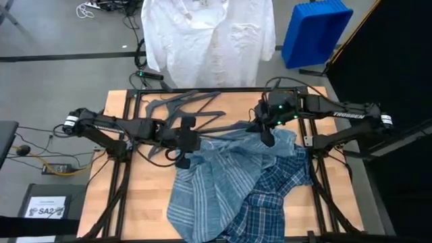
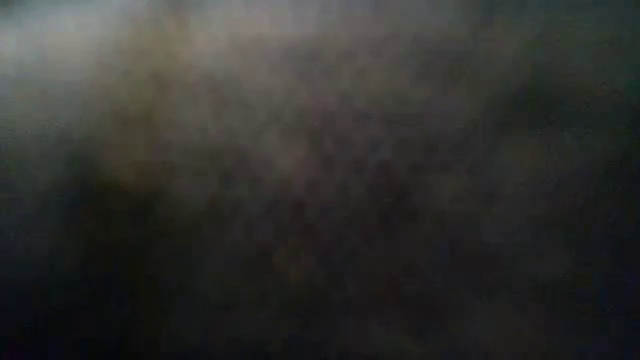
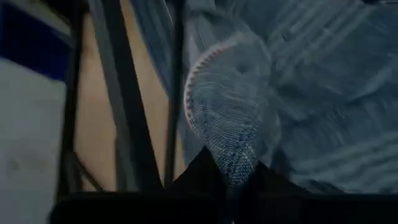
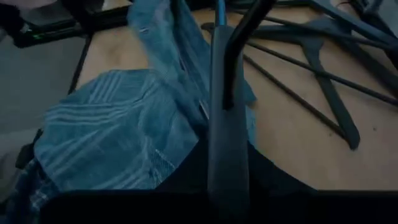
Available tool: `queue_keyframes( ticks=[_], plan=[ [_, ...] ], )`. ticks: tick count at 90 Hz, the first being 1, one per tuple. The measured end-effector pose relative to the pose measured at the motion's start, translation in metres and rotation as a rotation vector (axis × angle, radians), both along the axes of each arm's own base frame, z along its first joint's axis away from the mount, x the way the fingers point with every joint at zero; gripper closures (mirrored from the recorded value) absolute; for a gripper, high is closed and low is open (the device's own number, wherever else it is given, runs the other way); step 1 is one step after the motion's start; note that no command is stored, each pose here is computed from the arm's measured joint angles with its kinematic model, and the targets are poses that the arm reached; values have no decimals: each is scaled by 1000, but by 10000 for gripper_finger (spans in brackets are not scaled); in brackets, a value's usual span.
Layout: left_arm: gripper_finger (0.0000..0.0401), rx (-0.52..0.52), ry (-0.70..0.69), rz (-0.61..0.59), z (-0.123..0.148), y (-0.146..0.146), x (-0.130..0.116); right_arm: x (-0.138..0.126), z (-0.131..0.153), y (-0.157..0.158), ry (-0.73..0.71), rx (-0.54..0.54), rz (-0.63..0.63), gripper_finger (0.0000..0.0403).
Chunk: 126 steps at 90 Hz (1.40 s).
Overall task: Hang clothes
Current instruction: Insert the black hanger into the green shirt
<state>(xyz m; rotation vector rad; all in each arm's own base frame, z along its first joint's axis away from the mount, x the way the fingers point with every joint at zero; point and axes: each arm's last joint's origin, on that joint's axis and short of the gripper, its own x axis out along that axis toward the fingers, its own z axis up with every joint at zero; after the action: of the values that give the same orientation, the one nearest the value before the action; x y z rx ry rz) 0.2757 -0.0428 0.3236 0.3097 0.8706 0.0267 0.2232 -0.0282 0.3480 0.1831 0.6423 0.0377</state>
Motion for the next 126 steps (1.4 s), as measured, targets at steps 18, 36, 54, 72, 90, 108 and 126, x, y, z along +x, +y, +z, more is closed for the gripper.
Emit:
queue_keyframes(
  ticks=[18,36,54,72,90,108,126],
  plan=[
    [401,-95,95,72,-32,-1,-6,-19,7,1,8,29,18,392],
    [401,-143,65,72,-56,-2,-4,-25,7,5,27,85,75,392],
    [401,-151,63,63,-67,-2,-4,-21,-5,6,135,101,88,392],
    [401,-180,44,64,-77,-3,-5,-20,-4,6,117,100,101,392],
    [401,-233,15,89,-90,-3,-5,-17,-6,6,121,100,109,392],
    [401,-203,79,89,-101,-1,-12,-1,-7,2,62,88,82,392],
    [401,-166,58,120,-105,17,-8,14,-17,-11,82,59,36,392]
  ],
)
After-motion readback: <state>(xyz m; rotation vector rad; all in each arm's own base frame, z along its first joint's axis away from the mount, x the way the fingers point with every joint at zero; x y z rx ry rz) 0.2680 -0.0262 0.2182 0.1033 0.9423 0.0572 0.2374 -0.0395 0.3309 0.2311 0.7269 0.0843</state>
